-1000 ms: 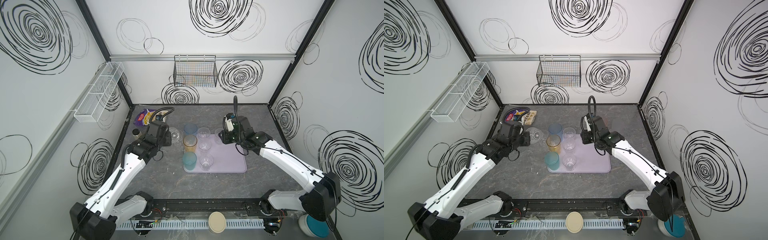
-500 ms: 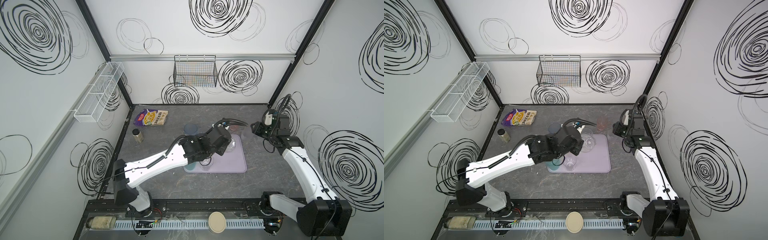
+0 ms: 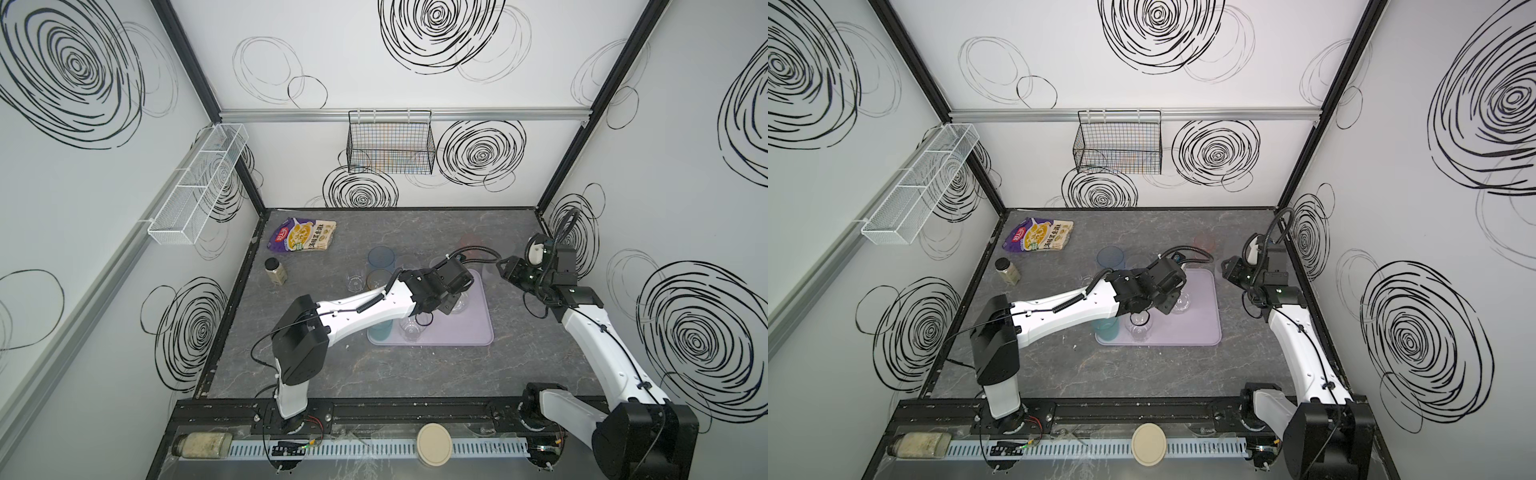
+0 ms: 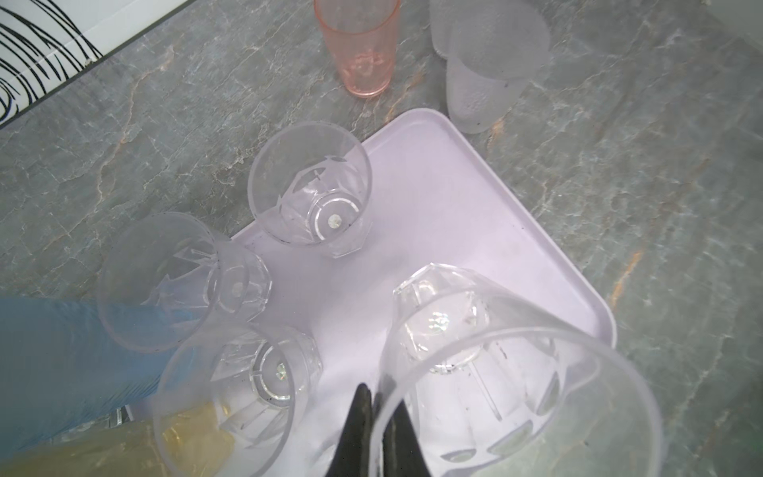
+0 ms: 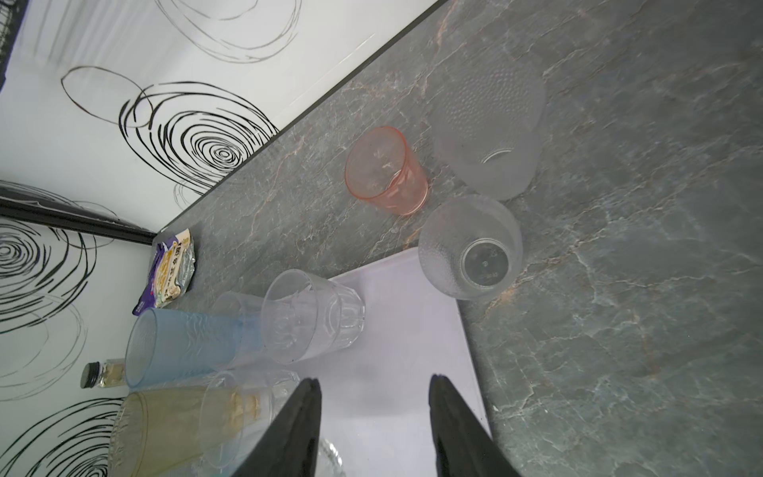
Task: Place the glasses into the tray
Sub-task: Place the glass on the tray.
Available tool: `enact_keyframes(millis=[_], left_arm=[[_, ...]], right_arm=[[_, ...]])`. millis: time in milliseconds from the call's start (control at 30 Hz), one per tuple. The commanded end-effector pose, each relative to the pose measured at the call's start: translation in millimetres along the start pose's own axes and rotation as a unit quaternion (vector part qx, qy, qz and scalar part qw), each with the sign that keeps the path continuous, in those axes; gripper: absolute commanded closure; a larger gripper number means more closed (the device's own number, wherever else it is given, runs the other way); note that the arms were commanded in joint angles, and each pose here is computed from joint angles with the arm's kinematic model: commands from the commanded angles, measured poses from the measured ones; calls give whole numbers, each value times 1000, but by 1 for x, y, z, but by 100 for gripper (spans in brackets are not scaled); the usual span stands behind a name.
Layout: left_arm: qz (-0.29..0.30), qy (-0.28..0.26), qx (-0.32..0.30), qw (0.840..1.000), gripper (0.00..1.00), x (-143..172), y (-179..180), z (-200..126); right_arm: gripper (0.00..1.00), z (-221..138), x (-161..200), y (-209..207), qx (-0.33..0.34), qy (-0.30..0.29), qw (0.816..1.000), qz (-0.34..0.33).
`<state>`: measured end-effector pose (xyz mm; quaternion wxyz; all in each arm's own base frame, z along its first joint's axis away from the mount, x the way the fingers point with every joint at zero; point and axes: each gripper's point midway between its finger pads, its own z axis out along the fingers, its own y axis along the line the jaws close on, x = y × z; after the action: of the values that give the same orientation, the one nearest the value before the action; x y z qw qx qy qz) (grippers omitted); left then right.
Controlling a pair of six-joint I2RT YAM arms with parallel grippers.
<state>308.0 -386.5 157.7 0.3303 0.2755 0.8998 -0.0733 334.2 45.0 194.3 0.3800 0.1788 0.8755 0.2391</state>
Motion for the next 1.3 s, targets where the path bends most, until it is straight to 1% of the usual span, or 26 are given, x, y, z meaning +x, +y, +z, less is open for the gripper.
enact_keyframes(millis=[0, 233, 667, 767, 800, 900, 1100, 1267], left_arm=[[-7, -10, 11, 1000, 100, -7, 4, 15], [-8, 11, 5, 1000, 100, 6, 12, 39], [6, 39, -21, 999, 100, 23, 18, 61], [6, 42, -27, 999, 98, 24, 20, 62], [4, 41, -26, 999, 91, 22, 20, 62], [3, 38, -24, 999, 83, 19, 19, 60], [6, 34, -31, 999, 78, 12, 22, 56], [7, 24, -35, 999, 76, 3, 25, 50]], right_arm=[[52, -1, 2, 8, -6, -12, 1000, -10], [51, 8, 19, 13, -4, 5, 1000, -24], [50, 13, 31, 11, -3, 17, 999, -31], [50, 13, 31, 10, -2, 17, 999, -32], [50, 13, 32, 10, -2, 18, 999, -32], [50, 14, 32, 8, -1, 18, 999, -33], [50, 15, 35, 7, 1, 21, 999, -35], [50, 15, 42, 8, 1, 28, 999, -32]])
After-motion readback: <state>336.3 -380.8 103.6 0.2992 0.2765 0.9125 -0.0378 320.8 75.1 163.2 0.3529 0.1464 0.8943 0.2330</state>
